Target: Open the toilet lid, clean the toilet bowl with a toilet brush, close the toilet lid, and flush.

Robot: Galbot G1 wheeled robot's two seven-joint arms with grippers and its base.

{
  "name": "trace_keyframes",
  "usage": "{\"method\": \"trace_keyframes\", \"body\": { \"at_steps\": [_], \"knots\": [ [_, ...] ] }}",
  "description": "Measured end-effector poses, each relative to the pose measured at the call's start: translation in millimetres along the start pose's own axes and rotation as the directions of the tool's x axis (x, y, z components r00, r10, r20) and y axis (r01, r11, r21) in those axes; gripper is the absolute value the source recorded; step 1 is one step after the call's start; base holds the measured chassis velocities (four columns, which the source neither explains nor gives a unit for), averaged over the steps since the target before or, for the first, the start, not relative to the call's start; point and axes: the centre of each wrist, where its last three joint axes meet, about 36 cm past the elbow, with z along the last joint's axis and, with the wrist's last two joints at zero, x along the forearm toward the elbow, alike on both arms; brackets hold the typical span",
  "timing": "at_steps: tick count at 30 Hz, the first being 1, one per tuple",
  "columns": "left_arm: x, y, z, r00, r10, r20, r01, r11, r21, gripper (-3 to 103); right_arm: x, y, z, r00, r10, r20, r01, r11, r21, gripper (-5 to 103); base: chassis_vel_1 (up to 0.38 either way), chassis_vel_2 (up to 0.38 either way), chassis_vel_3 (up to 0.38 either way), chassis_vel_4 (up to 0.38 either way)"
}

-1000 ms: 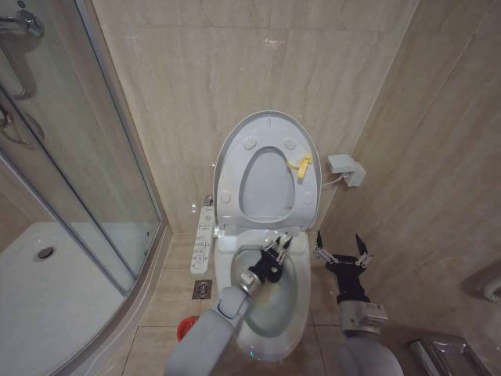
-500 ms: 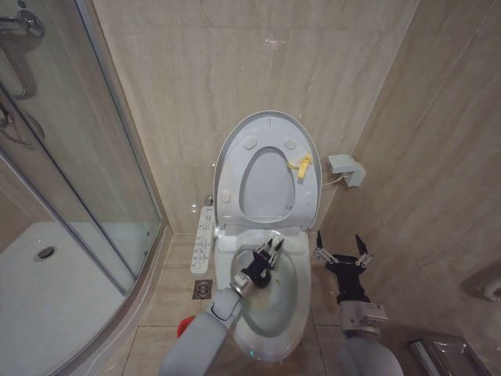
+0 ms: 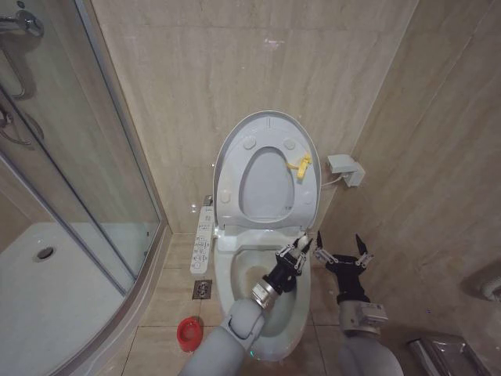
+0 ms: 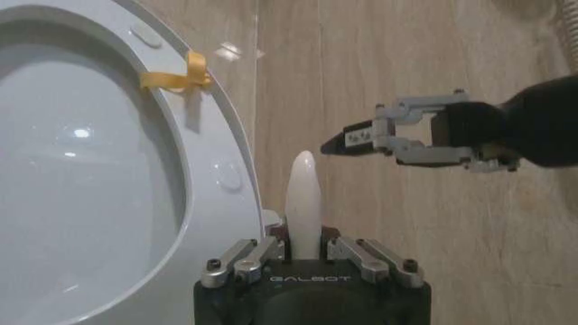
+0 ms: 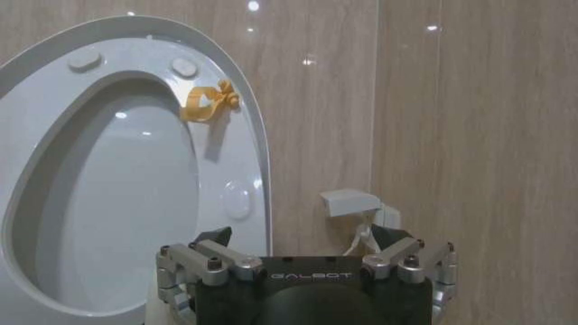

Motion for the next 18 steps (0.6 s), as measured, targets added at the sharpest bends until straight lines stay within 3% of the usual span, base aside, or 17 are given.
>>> {"method": "trace_keyframes", "body": {
  "at_steps": [6, 12, 18],
  "knots": [
    [3.6, 13.2, 14.0, 0.999, -0.013, -0.04, 0.013, 1.0, -0.001, 20, 0.0, 0.0, 0.0, 1.0, 0.0, 0.0, 0.0, 1.0, 0.0, 100, 0.0, 0.0, 0.0, 0.0],
    [9.1, 43.5, 35.6, 0.993, -0.057, -0.107, 0.06, 0.998, 0.023, 20, 0.0, 0.0, 0.0, 1.0, 0.0, 0.0, 0.0, 1.0, 0.0, 100, 0.0, 0.0, 0.0, 0.0],
    [26.9, 68.3, 59.7, 0.98, -0.077, -0.183, 0.08, 0.997, 0.013, 20, 0.0, 0.0, 0.0, 1.0, 0.0, 0.0, 0.0, 1.0, 0.0, 100, 0.0, 0.0, 0.0, 0.0]
  ]
}}
